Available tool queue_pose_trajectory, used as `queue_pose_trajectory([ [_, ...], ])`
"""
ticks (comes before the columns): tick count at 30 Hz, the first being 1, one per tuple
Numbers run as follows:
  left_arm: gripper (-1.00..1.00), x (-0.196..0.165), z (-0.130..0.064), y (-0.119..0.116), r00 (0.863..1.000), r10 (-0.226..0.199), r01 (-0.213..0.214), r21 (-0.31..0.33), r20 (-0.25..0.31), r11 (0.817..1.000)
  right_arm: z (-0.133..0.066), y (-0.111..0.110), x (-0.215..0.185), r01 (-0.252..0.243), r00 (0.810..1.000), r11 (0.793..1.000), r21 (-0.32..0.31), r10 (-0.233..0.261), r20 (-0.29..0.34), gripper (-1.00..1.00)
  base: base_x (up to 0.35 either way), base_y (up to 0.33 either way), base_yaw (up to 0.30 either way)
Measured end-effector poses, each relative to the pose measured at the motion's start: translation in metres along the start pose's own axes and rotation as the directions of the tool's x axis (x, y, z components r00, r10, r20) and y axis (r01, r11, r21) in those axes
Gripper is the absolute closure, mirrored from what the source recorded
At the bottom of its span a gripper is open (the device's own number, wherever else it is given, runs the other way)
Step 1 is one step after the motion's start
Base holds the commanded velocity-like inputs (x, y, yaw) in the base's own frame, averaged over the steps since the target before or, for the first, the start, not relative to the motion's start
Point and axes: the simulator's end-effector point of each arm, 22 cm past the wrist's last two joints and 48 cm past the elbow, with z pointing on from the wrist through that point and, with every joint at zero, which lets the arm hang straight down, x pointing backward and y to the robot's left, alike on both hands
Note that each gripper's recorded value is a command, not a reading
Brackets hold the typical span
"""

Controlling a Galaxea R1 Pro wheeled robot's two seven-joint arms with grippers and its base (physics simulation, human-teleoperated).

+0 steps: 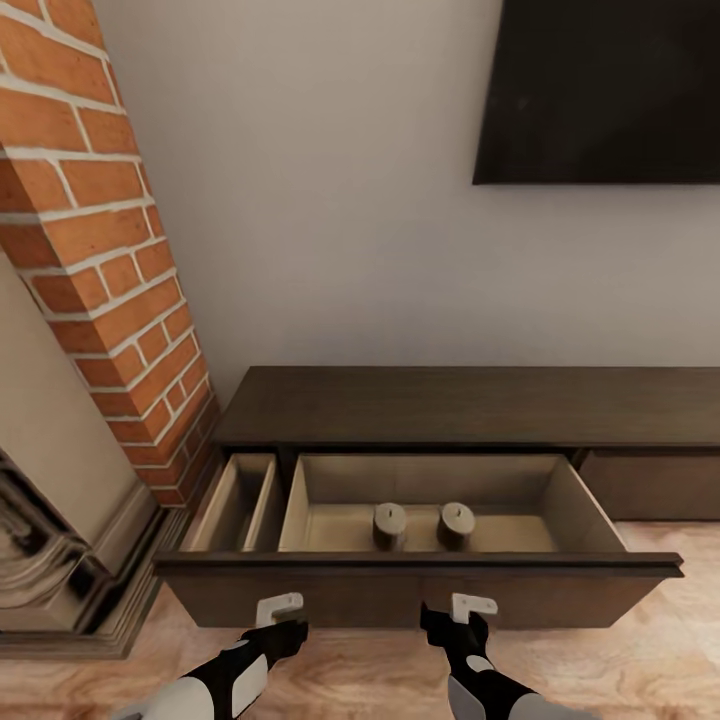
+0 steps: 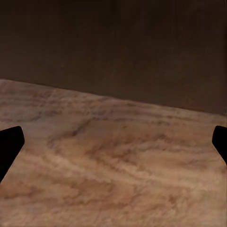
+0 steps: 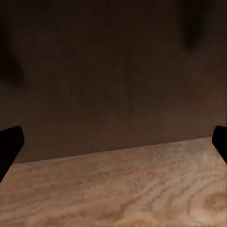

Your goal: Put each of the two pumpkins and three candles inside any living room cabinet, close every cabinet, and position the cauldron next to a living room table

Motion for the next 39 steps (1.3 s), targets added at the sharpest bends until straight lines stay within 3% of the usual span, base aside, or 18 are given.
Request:
queue_pose_trajectory([
  [16,-1.00,0.0002,0.0001,0.0002,1.000,-0.001,0.001,-0.001,-0.001,1.000,0.0000,-0.0010,0.0006,-0.001,1.000,1.000,0.002,0.001,-0.001,-1.00,0.304,0.000,0.000],
  [39,-1.00,0.0005,0.0001,-0.0008,1.000,0.000,0.000,0.001,-0.001,1.000,-0.0001,-0.0017,0.0011,0.000,1.000,1.000,0.003,0.000,0.000,-1.00,0.191,0.000,0.000],
])
